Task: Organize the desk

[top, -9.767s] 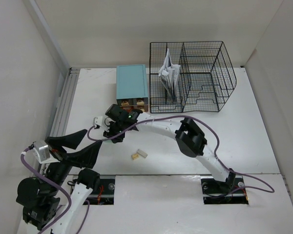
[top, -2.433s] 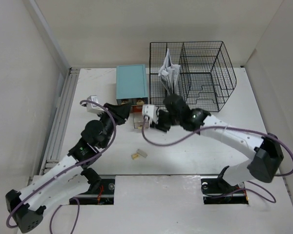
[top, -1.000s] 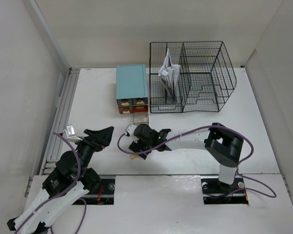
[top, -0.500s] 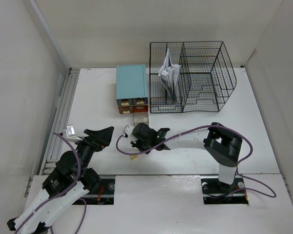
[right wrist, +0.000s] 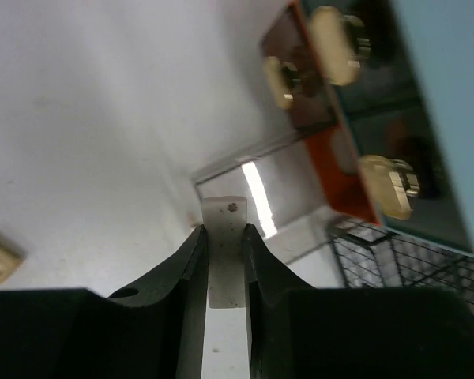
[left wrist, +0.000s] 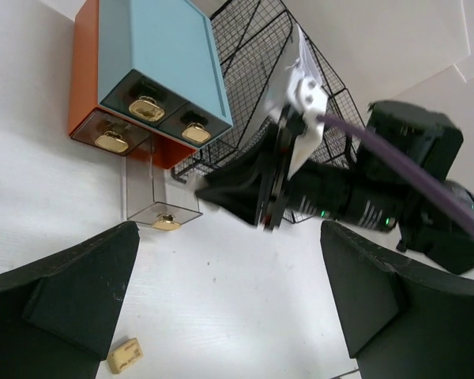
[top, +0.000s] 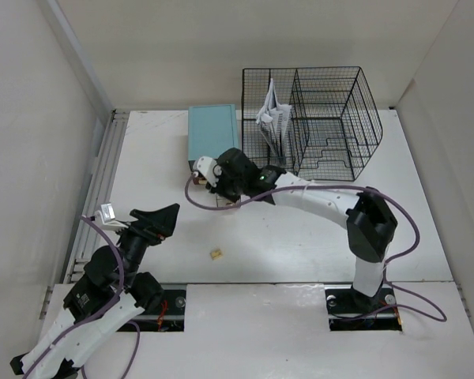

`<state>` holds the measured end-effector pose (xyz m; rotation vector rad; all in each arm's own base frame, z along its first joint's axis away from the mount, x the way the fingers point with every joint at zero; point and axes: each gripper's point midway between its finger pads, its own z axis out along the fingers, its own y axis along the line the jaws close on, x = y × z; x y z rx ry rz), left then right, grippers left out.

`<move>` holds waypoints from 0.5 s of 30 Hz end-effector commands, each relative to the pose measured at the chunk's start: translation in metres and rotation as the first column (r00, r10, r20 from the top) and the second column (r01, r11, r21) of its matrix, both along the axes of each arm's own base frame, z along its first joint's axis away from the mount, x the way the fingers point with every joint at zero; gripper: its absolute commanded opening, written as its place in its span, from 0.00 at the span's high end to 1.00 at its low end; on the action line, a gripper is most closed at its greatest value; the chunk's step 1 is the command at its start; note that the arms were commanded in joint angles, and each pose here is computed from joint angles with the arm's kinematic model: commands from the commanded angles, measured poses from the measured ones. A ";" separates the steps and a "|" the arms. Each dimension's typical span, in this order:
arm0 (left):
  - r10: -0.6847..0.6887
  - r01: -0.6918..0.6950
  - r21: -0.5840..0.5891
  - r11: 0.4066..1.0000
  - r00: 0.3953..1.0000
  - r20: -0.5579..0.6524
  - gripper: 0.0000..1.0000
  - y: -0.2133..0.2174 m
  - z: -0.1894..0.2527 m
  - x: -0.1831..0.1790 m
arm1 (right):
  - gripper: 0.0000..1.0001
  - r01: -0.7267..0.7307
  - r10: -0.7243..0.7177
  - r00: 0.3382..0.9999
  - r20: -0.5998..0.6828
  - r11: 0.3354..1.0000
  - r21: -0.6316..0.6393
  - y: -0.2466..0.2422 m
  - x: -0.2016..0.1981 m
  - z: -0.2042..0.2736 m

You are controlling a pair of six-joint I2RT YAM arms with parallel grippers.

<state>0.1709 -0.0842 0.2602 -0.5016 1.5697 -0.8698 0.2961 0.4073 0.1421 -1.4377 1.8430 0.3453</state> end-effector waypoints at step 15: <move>0.012 -0.001 -0.092 0.996 0.993 0.117 0.00 0.020 0.032 -0.017 | 0.69 0.019 -0.016 0.998 -0.069 0.999 0.044 -0.006 0.058 -0.005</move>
